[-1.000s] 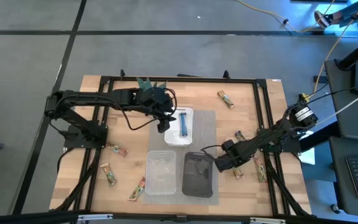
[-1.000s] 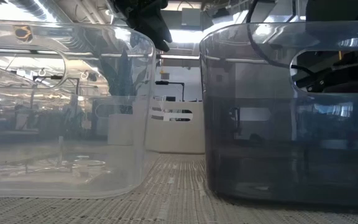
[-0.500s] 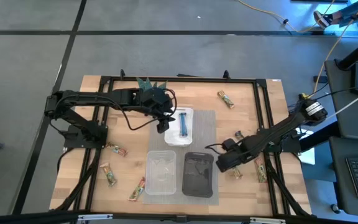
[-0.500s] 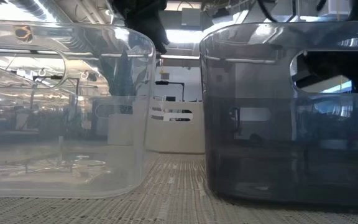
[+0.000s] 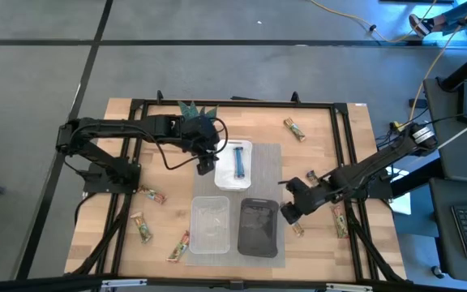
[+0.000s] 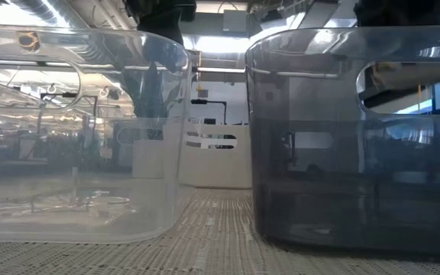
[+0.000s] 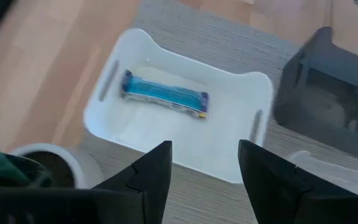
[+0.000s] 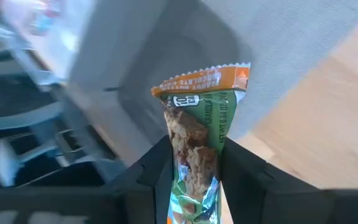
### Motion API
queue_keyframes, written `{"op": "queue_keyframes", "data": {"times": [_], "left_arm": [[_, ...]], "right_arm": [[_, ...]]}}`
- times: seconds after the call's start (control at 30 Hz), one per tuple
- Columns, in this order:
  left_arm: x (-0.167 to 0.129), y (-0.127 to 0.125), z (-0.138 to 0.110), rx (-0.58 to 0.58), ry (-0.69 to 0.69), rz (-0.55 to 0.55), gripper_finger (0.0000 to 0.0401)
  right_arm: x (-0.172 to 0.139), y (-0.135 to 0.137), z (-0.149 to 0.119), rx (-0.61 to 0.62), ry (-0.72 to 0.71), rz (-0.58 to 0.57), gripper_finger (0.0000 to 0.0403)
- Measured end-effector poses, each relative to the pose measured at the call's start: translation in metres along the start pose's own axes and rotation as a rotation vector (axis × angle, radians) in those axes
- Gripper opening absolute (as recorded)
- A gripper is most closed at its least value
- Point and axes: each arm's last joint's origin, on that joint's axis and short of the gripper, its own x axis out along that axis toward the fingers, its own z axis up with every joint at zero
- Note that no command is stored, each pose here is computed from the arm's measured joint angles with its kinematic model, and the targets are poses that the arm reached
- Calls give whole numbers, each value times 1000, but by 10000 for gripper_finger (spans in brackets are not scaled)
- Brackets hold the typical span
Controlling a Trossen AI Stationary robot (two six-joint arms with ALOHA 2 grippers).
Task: Pick and place Granola Bars by type
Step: Put the bottom right yellow granola bar into the black bin
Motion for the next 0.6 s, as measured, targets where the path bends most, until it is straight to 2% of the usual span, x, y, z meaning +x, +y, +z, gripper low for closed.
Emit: {"op": "queue_keyframes", "data": {"times": [0.17,0.43,0.5,0.6], "left_arm": [[0,-1,-2,-32,25,-43,174],[0,-3,-3,-68,34,-55,177],[0,-4,-3,-72,40,-55,177],[0,-6,-6,-113,61,-56,177]], "right_arm": [[-6,18,4,-72,-77,188,121],[-20,55,11,-271,-248,578,120],[-27,62,13,-321,-288,624,120],[-37,75,15,-386,-318,634,120]]}}
